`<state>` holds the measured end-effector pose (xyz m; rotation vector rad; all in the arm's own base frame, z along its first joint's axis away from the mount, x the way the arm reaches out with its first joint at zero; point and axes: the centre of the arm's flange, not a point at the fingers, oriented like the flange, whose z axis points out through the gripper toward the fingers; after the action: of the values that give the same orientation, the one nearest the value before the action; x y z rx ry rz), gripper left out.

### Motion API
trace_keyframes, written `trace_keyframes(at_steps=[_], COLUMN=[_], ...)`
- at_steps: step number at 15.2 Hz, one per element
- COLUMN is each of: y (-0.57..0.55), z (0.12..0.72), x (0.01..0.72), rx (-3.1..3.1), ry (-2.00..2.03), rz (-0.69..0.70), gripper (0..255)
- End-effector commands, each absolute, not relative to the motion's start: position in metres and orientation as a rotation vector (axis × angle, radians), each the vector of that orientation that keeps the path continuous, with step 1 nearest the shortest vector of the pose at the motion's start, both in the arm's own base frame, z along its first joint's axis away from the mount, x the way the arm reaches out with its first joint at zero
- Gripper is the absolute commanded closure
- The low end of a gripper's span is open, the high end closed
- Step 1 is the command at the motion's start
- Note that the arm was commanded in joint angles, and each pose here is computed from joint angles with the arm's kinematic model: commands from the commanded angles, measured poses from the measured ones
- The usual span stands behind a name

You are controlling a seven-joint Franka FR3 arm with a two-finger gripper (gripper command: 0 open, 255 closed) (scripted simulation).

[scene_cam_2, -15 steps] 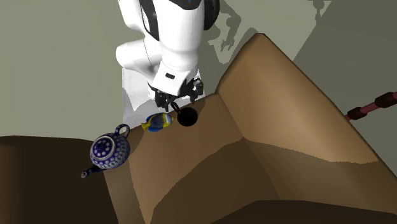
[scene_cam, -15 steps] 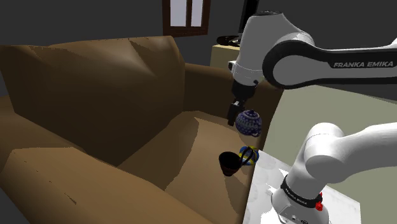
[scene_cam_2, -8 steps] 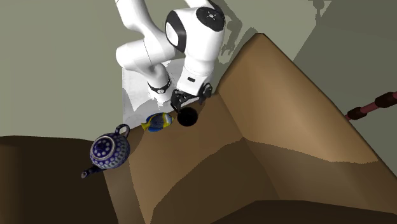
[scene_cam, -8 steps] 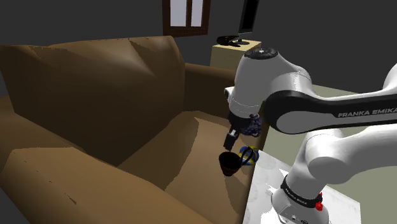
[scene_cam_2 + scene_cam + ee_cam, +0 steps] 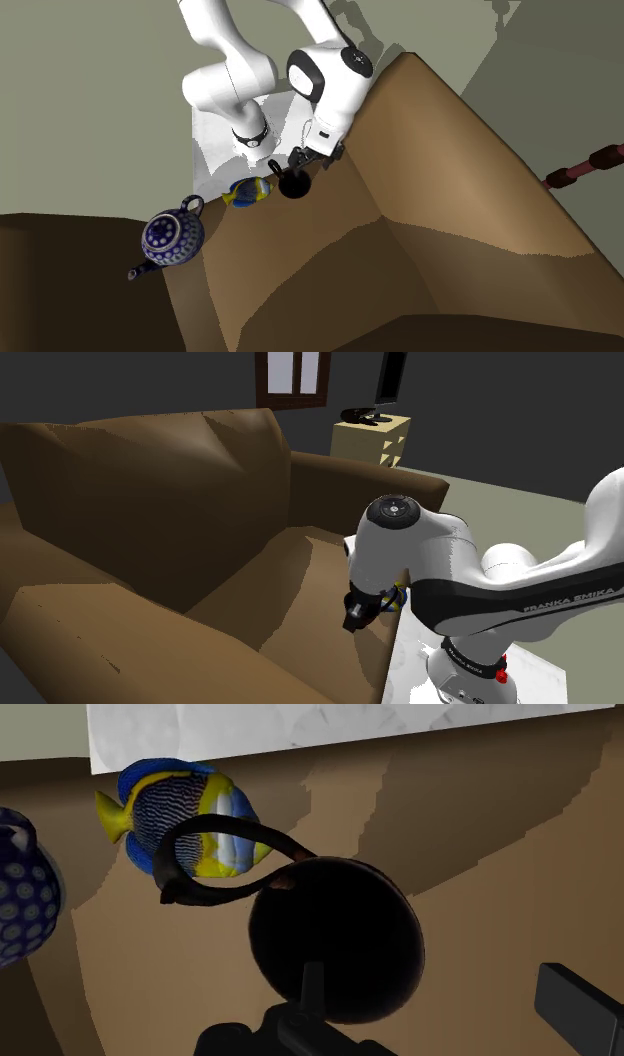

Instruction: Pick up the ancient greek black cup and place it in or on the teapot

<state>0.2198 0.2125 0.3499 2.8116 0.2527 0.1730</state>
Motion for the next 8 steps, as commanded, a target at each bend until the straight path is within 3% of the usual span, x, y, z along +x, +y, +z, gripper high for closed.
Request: trace_keyframes(at_steps=[1, 8], y=[0.211, 0.203], z=[0.338, 0.310], x=[0.219, 0.224], rx=[2.809, 2.809], ry=[0.251, 0.251], rz=[0.176, 0.176], gripper=[0, 0])
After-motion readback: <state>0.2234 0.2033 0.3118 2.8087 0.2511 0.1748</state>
